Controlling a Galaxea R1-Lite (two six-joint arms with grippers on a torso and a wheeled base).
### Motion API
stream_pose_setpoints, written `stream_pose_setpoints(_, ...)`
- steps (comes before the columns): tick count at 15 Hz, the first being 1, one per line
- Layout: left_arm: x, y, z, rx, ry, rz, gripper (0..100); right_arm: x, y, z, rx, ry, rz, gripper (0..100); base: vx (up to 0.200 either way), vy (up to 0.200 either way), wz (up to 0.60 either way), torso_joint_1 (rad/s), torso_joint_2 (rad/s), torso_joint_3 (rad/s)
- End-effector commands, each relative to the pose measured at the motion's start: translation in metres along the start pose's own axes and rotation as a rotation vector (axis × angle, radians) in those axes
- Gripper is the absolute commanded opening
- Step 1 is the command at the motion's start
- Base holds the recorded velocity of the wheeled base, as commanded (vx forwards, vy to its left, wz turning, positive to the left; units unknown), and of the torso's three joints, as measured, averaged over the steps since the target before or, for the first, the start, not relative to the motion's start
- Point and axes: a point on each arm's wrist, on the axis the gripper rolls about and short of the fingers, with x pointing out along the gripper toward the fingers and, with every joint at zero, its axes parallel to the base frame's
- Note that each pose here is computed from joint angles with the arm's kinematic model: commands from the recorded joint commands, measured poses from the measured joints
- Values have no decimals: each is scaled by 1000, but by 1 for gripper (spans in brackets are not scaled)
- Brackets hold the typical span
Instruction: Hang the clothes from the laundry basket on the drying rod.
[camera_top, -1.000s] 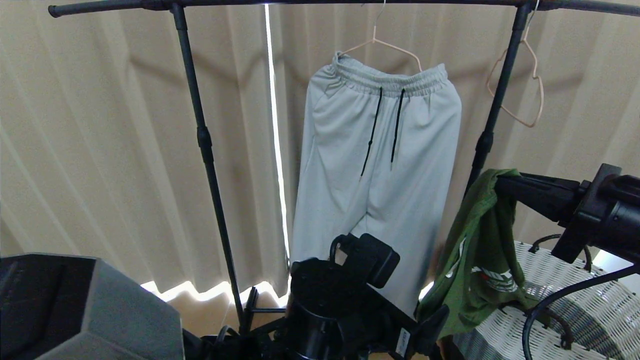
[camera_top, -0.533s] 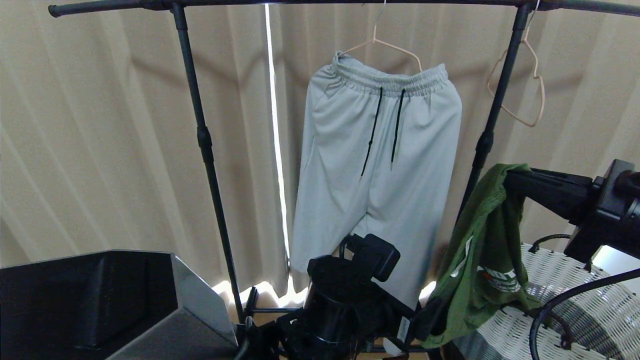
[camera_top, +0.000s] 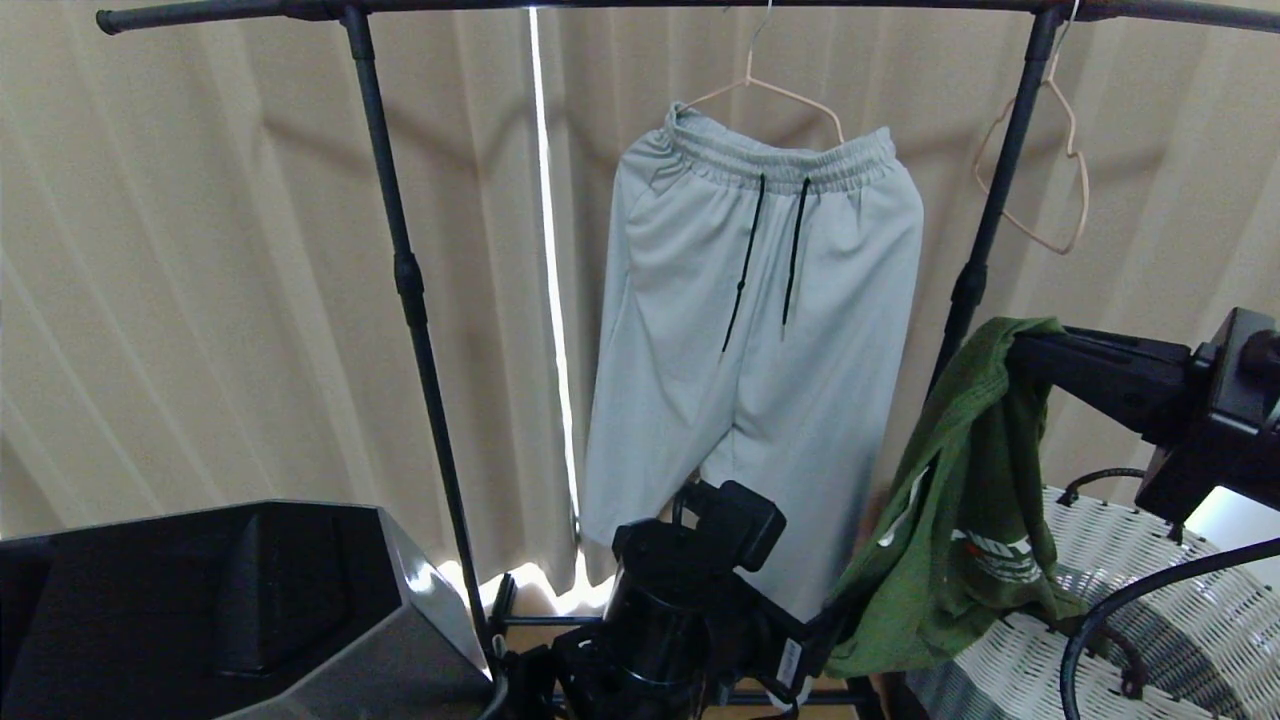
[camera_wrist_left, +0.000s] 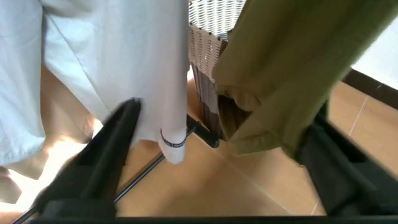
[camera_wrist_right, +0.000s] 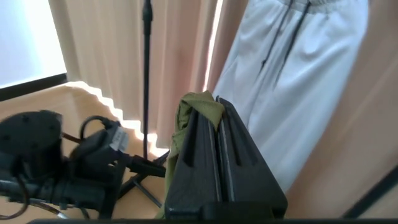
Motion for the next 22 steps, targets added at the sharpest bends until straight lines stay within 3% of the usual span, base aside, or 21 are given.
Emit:
stream_pose_setpoints(1, -3, 0, -2, 3, 9, -1, 0, 0, 1, 2, -1, -7, 5, 0, 0, 0, 0, 0, 0, 0)
stream_pose_setpoints(2, -5, 0, -5, 12, 21, 2, 0, 0, 1, 3, -1, -10, 5, 0, 0, 0, 0, 0, 0, 0)
stream_pose_setpoints(4, -16, 4, -11, 18, -37, 11, 0, 0, 1, 2, 0, -6, 5, 0, 0, 0, 0, 0, 0, 0)
stream_pose_setpoints(5, -26, 8, -13, 53, -75, 15, 0, 0, 1, 2, 0, -3, 4, 0, 0, 0, 0, 0, 0, 0)
stream_pose_setpoints(7, -55, 29, -4, 111, -127, 74, 0, 3, 0, -1, 4, 12, 6, 0, 0, 0, 0, 0, 0, 0)
stream_pose_setpoints(10, -99, 60, 35, 104, -232, 184, 0, 12, 1, -7, 9, 37, 17, 0, 0, 0, 0, 0, 0, 0)
stream_pose_setpoints(13, -142, 80, 75, 152, -323, 288, 0, 21, 8, 1, 7, 20, 63, 0, 0, 0, 0, 0, 0, 0)
stream_pose_setpoints(16, -179, 84, 106, 198, -421, 346, 0, 26, 8, 13, 0, -18, 63, 0, 0, 0, 0, 0, 0, 0)
stream_pose_setpoints(18, -197, 85, 119, 275, -477, 391, 0, 26, 7, 27, -6, -63, 59, 0, 0, 0, 0, 0, 0, 0)
stream_pose_setpoints(20, -201, 85, 128, 322, -480, 404, 0, 26, 6, 27, 9, -62, 52, 0, 0, 0, 0, 0, 0, 0)
stream_pose_setpoints(22, -206, 83, 162, 318, -455, 400, 0, 26, 5, 25, 15, -56, 46, 0, 0, 0, 0, 0, 0, 0)
